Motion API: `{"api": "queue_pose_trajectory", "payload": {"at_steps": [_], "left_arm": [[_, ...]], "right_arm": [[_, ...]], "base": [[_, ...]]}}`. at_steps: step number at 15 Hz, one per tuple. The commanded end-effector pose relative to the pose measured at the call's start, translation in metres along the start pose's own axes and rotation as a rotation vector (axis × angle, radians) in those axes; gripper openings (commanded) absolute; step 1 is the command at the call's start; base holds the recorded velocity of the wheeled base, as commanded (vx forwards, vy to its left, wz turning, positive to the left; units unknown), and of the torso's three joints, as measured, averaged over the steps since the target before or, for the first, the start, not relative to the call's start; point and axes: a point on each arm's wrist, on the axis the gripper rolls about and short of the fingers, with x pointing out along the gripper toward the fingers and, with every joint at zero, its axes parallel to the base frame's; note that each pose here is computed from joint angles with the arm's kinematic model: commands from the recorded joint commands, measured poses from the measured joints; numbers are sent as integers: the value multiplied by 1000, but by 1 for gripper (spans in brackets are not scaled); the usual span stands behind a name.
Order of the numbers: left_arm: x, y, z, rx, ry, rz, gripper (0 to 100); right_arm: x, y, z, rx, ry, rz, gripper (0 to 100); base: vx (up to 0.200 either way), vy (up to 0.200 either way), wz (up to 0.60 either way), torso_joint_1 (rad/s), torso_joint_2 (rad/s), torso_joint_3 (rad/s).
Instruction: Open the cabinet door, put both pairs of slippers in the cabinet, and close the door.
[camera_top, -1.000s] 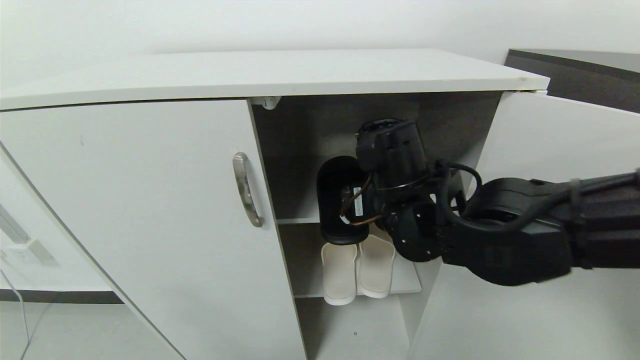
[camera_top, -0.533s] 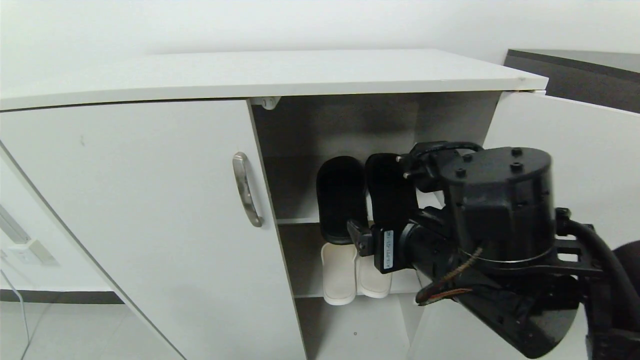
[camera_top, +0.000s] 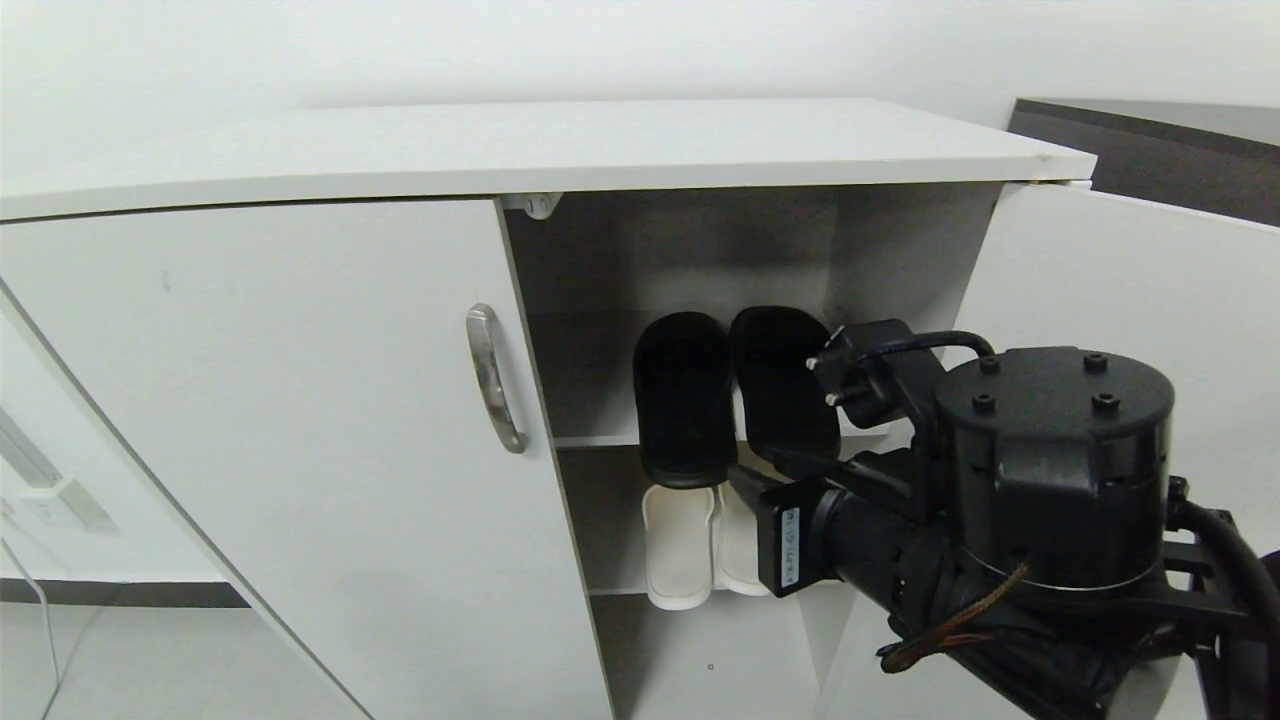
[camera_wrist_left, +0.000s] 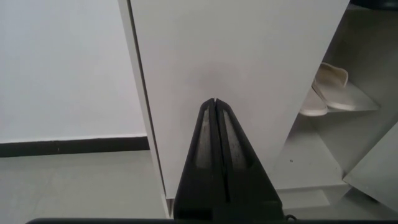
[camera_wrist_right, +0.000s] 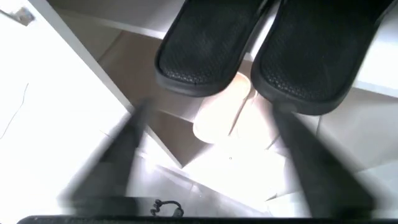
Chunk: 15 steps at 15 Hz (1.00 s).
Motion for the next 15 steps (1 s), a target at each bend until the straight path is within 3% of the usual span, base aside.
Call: {"api": "queue_pose_trajectory", "payload": {"at_steps": [1,2,15], "left_arm": [[0,0,0,-1,1,0,0],[0,0,0,-1,2,0,0],[0,0,0,-2,1,0,0]], "right_arm": [[-2,1,0,1,-3,6,0],[-2,1,0,1,-3,6,0],[3,-4,-14,-32,43,-5,0]], "base": [[0,0,0,0,0,0],[0,0,0,0,0,0],[-200,0,0,1,4,4]]}}
